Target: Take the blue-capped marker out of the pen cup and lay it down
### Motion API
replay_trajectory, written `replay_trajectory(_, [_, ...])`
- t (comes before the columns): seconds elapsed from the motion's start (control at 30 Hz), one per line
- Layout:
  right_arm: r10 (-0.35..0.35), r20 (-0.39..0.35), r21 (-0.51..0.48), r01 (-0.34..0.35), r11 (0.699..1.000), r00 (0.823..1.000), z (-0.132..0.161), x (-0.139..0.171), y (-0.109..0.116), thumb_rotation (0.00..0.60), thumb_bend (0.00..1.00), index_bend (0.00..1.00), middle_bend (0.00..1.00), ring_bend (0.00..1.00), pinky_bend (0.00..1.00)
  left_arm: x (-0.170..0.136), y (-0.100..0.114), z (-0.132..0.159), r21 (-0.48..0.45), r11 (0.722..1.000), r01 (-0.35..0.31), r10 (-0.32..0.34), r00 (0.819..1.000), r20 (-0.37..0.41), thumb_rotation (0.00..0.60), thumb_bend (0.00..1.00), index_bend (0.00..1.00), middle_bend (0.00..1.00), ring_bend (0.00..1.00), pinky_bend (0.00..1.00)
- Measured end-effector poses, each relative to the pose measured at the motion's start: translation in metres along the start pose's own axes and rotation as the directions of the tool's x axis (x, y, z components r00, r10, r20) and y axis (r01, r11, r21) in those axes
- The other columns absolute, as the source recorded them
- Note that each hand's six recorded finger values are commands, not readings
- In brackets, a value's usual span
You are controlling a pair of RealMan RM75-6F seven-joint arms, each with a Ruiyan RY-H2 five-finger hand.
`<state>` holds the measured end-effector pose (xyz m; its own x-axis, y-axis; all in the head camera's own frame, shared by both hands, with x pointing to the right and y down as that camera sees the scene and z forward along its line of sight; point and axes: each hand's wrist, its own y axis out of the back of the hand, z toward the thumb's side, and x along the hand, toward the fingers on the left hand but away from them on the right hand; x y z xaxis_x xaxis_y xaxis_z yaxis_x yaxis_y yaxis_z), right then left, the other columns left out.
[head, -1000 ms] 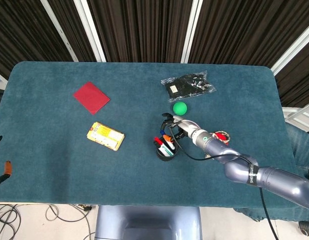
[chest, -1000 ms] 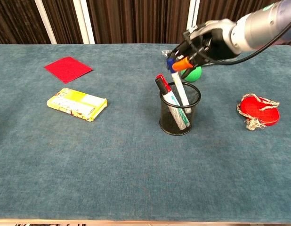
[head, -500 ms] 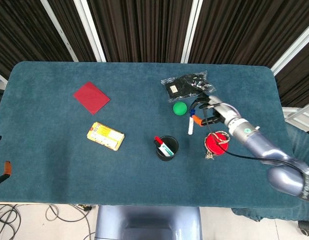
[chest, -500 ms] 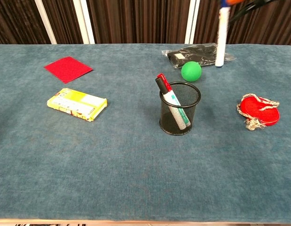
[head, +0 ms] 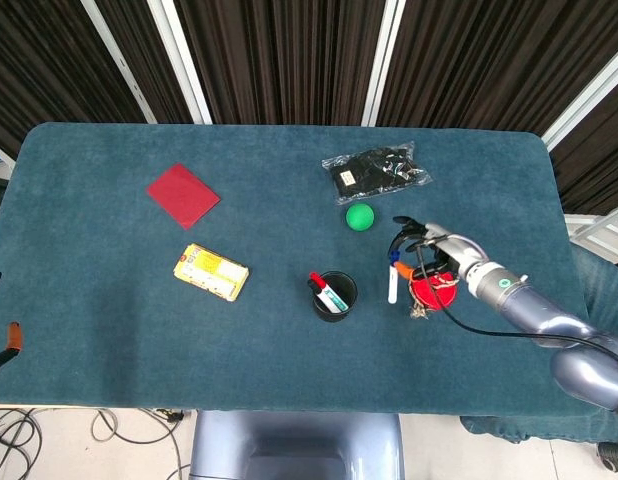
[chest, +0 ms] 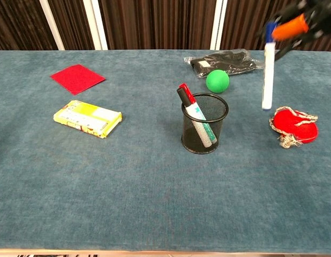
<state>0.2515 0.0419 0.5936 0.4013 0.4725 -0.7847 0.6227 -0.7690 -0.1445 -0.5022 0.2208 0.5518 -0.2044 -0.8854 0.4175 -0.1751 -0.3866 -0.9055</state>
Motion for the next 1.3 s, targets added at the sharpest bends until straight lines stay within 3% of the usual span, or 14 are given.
replay_trajectory(0.13, [0.035,0.030,0.024,-0.035,0.999,0.999,-0.017,-0.018,-0.013,0.600,0.50,0.56,0.00,0.00,0.20,0.000,0.000,0.000,0.001,1.000,-0.001,0.001,1.000,0.000,0.600,0.51,0.07,0.00,0.00,0.00])
replay_trajectory(0.33, [0.108,0.109,0.094,-0.118,0.989,0.988,-0.040,-0.040,-0.033,0.600,0.45,0.46,0.00,0.00,0.20,0.001,-0.001,0.001,0.003,1.000,0.002,-0.002,1.000,-0.001,0.600,0.51,0.07,0.00,0.00,0.00])
replay_trajectory(0.43, [0.121,0.132,0.133,-0.139,0.981,0.984,-0.045,-0.050,-0.038,0.600,0.38,0.34,0.00,0.00,0.20,0.001,0.000,0.001,0.002,1.000,-0.001,0.001,1.000,0.002,0.600,0.51,0.07,0.00,0.00,0.00])
replay_trajectory(0.53, [0.125,0.153,0.178,-0.152,0.972,0.980,-0.049,-0.057,-0.039,0.600,0.27,0.08,0.00,0.00,0.19,0.001,0.001,0.001,-0.001,1.000,-0.007,0.007,1.000,0.000,0.600,0.51,0.07,0.00,0.00,0.00])
replay_trajectory(0.67, [0.111,0.157,0.204,-0.142,0.969,0.981,-0.048,-0.064,-0.037,0.600,0.16,0.00,0.00,0.00,0.17,0.001,0.002,0.001,-0.005,1.000,-0.009,0.009,1.000,0.001,0.600,0.51,0.07,0.00,0.00,0.00])
replay_trajectory(0.9, [-0.008,0.077,0.211,-0.009,0.977,0.997,-0.031,-0.064,-0.013,0.600,0.15,0.00,0.00,0.00,0.17,0.001,0.002,0.001,-0.004,1.000,-0.007,0.007,1.000,0.001,0.600,0.51,0.07,0.00,0.00,0.00])
replay_trajectory(1.07, [-0.131,0.010,0.237,0.125,0.963,0.991,-0.015,-0.046,0.015,0.600,0.15,0.00,0.00,0.00,0.17,0.001,0.002,0.001,-0.003,1.000,-0.008,0.008,1.000,0.005,0.600,0.51,0.07,0.00,0.00,0.00])
replay_trajectory(1.17, [-0.212,-0.031,0.301,0.211,0.930,0.977,-0.010,-0.029,0.030,0.600,0.15,0.00,0.00,0.00,0.17,0.001,0.003,0.002,-0.002,1.000,-0.012,0.012,1.000,0.006,0.600,0.51,0.07,0.00,0.00,0.00])
replay_trajectory(1.27, [-0.308,-0.079,0.371,0.314,0.874,0.948,-0.011,-0.009,0.043,0.600,0.15,0.00,0.00,0.00,0.17,0.001,0.003,0.001,-0.001,1.000,-0.013,0.013,1.000,0.003,0.600,0.51,0.07,0.00,0.00,0.00])
replay_trajectory(1.3, [-0.350,-0.099,0.402,0.359,0.842,0.931,-0.013,0.000,0.047,0.600,0.15,0.00,0.00,0.00,0.17,0.001,0.003,0.001,0.000,1.000,-0.012,0.012,1.000,0.003,0.600,0.51,0.07,0.00,0.00,0.00])
